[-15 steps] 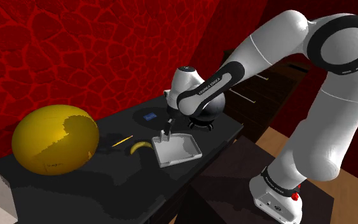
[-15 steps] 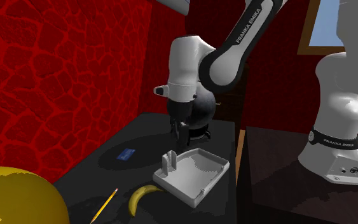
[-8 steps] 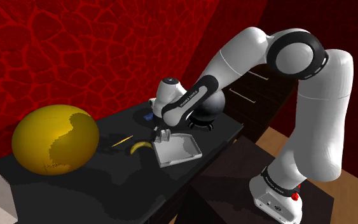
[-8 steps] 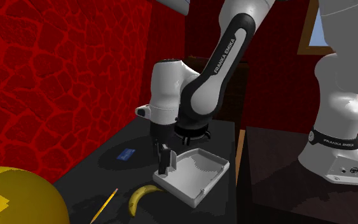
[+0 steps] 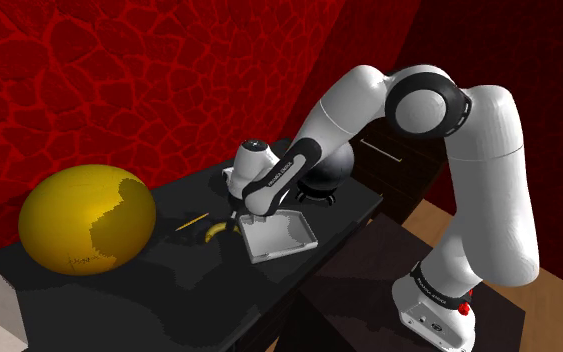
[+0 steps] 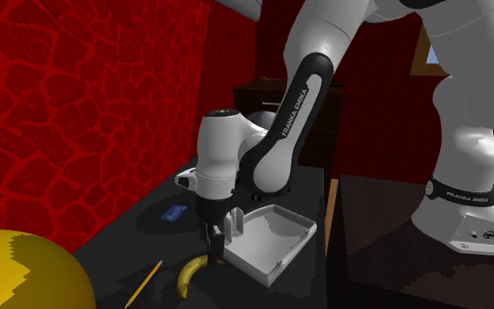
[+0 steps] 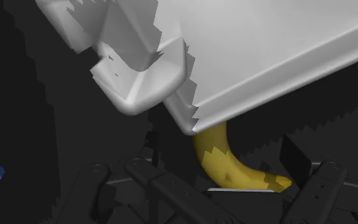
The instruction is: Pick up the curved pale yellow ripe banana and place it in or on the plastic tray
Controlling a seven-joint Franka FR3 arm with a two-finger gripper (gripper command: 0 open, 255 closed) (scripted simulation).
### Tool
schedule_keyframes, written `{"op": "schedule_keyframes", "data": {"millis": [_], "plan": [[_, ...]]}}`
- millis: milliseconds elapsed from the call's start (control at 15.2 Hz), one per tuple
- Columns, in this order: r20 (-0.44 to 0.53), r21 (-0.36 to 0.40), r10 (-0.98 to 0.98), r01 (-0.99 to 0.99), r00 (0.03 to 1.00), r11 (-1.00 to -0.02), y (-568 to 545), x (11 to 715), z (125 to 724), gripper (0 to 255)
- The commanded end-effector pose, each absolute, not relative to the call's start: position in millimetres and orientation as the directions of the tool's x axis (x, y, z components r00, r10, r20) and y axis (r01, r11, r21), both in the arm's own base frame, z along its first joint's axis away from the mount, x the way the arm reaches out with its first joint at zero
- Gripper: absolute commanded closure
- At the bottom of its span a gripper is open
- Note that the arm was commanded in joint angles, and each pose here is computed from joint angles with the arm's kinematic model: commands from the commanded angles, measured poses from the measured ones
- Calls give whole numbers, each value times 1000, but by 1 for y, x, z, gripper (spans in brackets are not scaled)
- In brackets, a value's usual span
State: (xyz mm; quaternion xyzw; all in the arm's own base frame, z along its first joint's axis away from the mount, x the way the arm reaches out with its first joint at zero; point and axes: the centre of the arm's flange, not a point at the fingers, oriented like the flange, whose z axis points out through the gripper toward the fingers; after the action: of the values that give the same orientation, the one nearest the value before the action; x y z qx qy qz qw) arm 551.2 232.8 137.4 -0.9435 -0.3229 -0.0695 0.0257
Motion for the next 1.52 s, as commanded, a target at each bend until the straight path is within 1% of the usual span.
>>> {"op": "schedule_keyframes", "data": {"millis": [0,132,594,660,1254,1452], "plan": [[148,-3,606,613,782,-790,234,554,127,0],[148,-3,606,613,782,-790,235,555,119,0],[148,-3,606,613,782,-790,235,555,119,0],[148,-3,606,613,782,-790,235,555,119,255],[148,-3,606,613,782,-790,235,555,119,255],[148,-3,606,613,782,-790,235,555,134,255]]}}
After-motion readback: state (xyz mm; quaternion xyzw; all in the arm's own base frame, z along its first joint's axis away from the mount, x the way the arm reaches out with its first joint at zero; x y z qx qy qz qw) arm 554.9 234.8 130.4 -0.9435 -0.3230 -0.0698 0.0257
